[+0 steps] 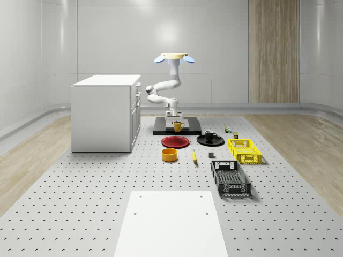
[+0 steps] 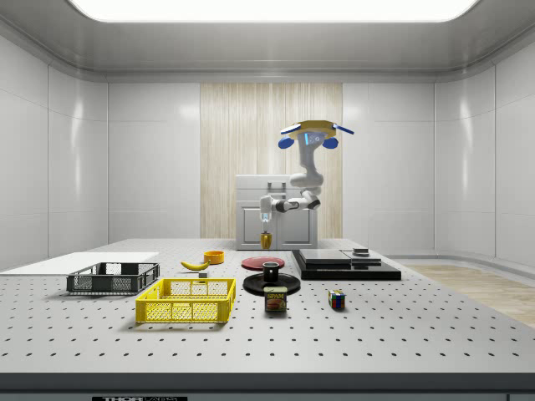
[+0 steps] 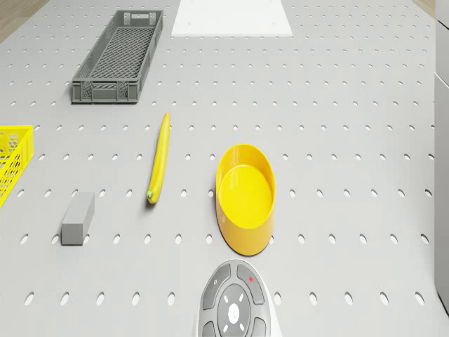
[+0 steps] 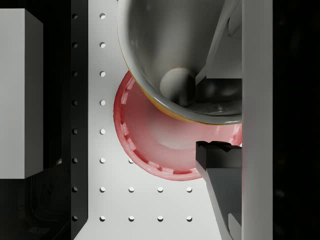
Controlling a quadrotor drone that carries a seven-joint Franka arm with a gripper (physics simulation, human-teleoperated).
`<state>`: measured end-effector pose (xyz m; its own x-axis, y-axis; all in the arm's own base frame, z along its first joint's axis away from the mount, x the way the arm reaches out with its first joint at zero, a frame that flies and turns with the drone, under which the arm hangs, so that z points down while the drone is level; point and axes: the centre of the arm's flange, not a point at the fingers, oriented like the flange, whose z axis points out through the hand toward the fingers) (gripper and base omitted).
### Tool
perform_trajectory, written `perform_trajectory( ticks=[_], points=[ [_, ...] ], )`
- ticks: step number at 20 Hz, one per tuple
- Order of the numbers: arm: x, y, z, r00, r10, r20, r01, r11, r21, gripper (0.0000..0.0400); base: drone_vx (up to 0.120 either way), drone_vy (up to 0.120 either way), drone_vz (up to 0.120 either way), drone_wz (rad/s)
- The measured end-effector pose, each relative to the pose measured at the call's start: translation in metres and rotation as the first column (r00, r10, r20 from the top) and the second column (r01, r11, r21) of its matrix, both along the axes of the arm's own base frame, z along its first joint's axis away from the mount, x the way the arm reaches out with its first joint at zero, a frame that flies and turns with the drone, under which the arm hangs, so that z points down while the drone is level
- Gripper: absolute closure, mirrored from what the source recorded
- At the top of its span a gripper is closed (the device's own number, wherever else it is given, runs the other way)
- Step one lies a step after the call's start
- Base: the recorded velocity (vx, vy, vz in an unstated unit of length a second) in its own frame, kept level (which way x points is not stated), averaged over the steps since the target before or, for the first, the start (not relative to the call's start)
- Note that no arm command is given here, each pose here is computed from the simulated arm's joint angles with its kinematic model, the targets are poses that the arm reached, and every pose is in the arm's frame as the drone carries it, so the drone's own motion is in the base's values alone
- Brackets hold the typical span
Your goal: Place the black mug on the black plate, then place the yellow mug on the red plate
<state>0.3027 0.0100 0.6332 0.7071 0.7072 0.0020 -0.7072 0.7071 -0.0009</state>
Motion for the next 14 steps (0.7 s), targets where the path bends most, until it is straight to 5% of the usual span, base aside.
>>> perform_trajectory(
  ticks=[9,14],
  points=[
    [-0.0001,0.001,0.029,1.000,0.000,0.0001,0.000,1.000,0.000,0.0290,0.000,0.000,0.000,0.000],
    [-0.0001,0.016,0.039,1.000,0.000,0.0001,0.000,1.000,0.000,0.0290,0.000,0.000,0.000,0.000]
  ],
)
